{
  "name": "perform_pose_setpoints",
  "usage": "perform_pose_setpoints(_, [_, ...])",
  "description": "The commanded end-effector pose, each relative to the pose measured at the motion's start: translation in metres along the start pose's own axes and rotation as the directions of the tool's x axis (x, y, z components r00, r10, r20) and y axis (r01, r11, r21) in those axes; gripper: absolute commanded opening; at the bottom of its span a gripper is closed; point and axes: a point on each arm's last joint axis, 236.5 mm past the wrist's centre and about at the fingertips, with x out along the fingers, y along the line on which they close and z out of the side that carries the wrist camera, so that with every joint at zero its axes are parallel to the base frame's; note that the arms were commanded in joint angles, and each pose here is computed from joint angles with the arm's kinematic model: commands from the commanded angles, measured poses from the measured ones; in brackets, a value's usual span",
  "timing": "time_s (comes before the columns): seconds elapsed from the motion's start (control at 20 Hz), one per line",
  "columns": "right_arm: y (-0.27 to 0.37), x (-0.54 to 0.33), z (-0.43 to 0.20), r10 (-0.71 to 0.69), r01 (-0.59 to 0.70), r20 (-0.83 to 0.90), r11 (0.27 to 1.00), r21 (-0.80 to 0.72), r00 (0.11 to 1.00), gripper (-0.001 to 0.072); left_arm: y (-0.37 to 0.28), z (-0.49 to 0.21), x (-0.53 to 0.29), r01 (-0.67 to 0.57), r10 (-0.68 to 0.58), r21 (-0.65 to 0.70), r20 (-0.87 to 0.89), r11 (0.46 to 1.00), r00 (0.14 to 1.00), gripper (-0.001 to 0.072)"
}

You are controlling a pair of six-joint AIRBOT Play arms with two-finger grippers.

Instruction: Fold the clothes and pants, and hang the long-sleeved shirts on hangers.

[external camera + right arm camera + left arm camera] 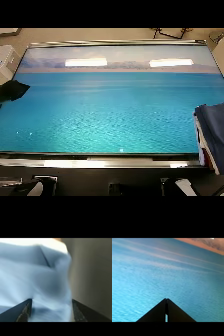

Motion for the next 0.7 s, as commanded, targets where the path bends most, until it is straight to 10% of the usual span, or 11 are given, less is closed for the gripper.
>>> perform_pose_setpoints(0.0, [0.079, -0.081, 0.08, 0.314, -0.291, 0.332, 0.949, -0.118, 0.889, 0.0564, -0.022, 0.037, -0.011, 0.038, -0.042, 0.038, 0.129, 0.999, 0.991, 0.0021])
perform_pose_setpoints(0.25, [0.251, -0.304, 0.089, 0.747, -0.339, 0.566, 0.664, -0.667, 0.349, 0.0533, -0.044, 0.124, -0.026, -0.137, 0.046, 0.271, 0.316, 0.953, 0.947, 0.0018])
perform_pose_setpoints(0.4, [0.33, -0.215, -0.03, 0.755, -0.4, 0.172, 0.509, -0.762, 0.633, 0.0537, 0.009, 0.073, 0.045, -0.277, 0.272, 0.245, 0.053, 0.929, 0.961, 0.0027])
perform_pose_setpoints(0.45, [0.335, -0.163, -0.077, 0.638, -0.421, -0.004, 0.504, -0.755, 0.77, 0.0568, 0.03, 0.031, 0.065, -0.306, 0.333, 0.19, -0.128, 0.933, 0.934, 0.0185])
perform_pose_setpoints(0.5, [0.332, -0.122, -0.122, 0.501, -0.429, -0.169, 0.467, -0.773, 0.849, 0.0624, 0.049, -0.018, 0.075, -0.35, 0.376, 0.138, -0.321, 0.927, 0.869, 0.0556])
perform_pose_setpoints(0.55, [0.322, -0.089, -0.161, 0.354, -0.438, -0.298, 0.435, -0.787, 0.886, 0.0633, 0.062, -0.071, 0.073, -0.372, 0.394, 0.153, -0.52, 0.916, 0.758, 0.0703])
perform_pose_setpoints(0.65, [0.305, -0.046, -0.214, 0.157, -0.449, -0.423, 0.394, -0.802, 0.892, 0.0633, 0.07, -0.132, 0.066, -0.332, 0.39, 0.218, -0.654, 0.918, 0.648, 0.0708])
